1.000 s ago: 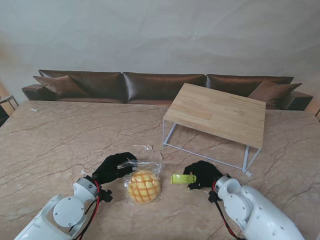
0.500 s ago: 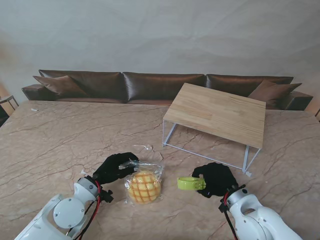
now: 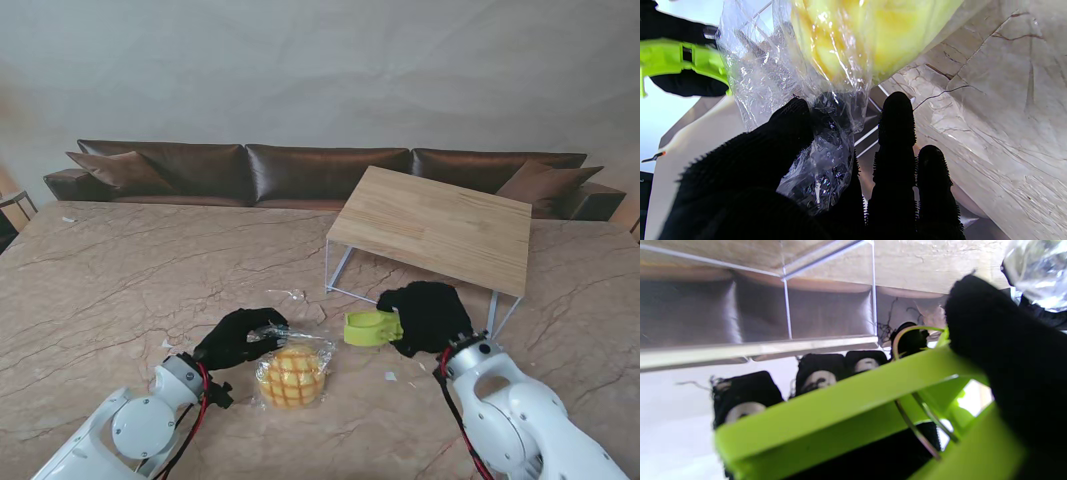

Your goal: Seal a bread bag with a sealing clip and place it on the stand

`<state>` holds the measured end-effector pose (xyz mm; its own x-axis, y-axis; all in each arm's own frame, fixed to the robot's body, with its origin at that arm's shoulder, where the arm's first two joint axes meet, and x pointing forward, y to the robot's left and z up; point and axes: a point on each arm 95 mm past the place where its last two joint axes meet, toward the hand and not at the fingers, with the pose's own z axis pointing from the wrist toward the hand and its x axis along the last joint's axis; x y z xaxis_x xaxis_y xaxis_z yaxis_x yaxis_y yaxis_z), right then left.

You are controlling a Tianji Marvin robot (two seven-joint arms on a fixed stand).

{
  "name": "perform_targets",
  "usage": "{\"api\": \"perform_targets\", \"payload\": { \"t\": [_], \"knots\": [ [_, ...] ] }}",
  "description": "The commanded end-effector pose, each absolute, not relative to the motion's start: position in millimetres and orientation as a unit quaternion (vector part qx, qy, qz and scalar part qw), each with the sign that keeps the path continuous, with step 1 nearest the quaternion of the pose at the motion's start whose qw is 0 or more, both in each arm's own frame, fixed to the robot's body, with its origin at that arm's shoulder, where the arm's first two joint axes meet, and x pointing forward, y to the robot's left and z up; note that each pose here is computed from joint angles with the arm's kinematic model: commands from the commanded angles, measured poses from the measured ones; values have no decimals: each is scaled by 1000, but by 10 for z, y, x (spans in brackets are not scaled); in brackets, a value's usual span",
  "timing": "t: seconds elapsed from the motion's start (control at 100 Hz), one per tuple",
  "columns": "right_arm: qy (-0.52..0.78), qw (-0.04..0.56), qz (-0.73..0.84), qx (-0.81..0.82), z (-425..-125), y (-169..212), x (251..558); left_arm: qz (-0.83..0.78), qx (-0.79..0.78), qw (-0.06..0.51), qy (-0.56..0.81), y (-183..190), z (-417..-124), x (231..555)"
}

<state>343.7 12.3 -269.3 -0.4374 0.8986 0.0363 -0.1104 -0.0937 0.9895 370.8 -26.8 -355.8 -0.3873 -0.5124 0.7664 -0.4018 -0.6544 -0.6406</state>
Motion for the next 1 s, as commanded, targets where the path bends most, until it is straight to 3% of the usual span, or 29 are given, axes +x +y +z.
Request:
{"api": "perform_targets", "payload": {
  "t": [0.0,0.42,0.99],
  "knots": [
    [550,394,656,336,-2610,199,3536,-719,-556,33,416,-295,-3582,3680],
    [598,386,653,259,-2717,590,3945,-718,-558,33,415,-277,-3574,3697],
    [663,359,636,166,-2894,935,4065,-721,-560,32,408,-261,-3584,3711]
  ]
}}
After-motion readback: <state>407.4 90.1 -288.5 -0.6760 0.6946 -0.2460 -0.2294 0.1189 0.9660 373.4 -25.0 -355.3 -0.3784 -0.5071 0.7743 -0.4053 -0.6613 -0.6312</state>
